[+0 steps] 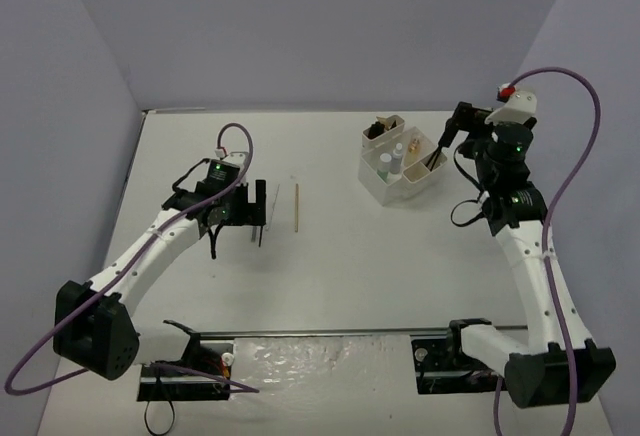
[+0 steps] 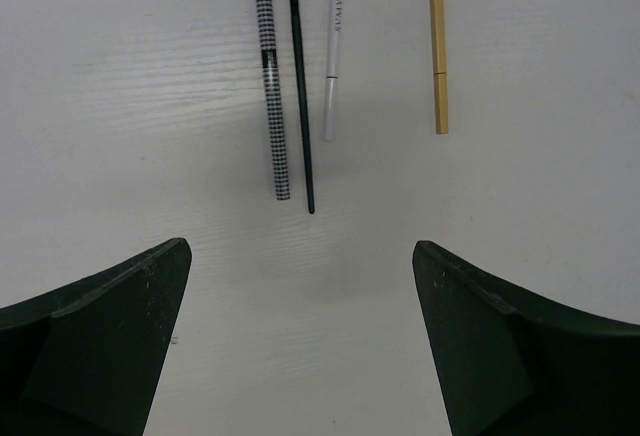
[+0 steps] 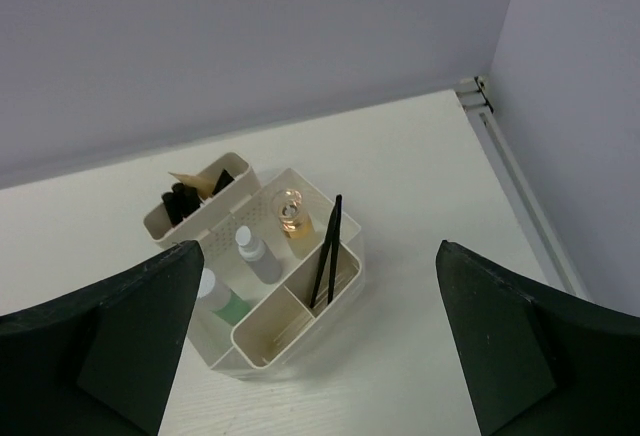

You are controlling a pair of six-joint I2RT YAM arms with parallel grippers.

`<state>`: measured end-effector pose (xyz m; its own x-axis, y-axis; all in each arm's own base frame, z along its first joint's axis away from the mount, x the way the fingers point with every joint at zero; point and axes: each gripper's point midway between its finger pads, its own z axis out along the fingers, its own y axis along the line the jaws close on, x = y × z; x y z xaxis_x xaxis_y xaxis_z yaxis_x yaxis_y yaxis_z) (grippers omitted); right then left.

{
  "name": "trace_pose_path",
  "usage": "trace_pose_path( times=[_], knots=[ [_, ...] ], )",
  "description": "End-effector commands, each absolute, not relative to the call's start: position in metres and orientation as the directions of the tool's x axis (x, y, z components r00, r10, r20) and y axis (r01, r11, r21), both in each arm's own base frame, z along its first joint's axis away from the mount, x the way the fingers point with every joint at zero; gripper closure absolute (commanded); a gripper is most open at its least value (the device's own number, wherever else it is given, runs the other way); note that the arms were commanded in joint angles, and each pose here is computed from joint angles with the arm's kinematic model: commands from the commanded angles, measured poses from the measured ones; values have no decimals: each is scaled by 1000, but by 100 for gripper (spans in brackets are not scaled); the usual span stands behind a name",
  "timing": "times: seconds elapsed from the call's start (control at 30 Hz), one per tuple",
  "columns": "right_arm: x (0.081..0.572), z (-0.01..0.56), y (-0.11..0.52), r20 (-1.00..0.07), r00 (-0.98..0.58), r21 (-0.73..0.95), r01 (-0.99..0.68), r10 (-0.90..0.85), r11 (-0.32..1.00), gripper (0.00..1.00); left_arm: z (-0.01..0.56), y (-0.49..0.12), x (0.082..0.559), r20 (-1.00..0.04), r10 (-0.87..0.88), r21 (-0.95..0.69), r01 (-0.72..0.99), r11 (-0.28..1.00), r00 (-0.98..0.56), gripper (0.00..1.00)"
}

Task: Organize the makeup

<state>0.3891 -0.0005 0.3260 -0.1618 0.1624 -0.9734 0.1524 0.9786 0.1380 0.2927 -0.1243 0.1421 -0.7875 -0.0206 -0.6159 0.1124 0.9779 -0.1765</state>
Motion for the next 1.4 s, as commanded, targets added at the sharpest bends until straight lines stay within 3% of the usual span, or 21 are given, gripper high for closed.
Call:
trace_pose_path(
  times=[0.0,0.33,0.4,0.83,1.37],
  knots=[
    [346,357,4,-978,-60,194,103,201,976,0,165,-152,320,-657,-33,-178,113,977,-753,11],
    [300,341,4,-971,-21,234,91,237,968,0,120,-167,321,-574,-49,-148,45,988,-817,57],
    [300,340,5,-971,-25,236,88,239,968,0,112,-170,319,-563,-48,-143,40,989,-825,62],
    [297,331,9,-971,-39,231,78,235,970,0,70,-165,311,-489,-26,-85,18,996,-872,73],
    [296,329,9,-972,-41,228,82,231,970,0,50,-159,314,-440,6,-28,20,999,-898,78]
  ],
)
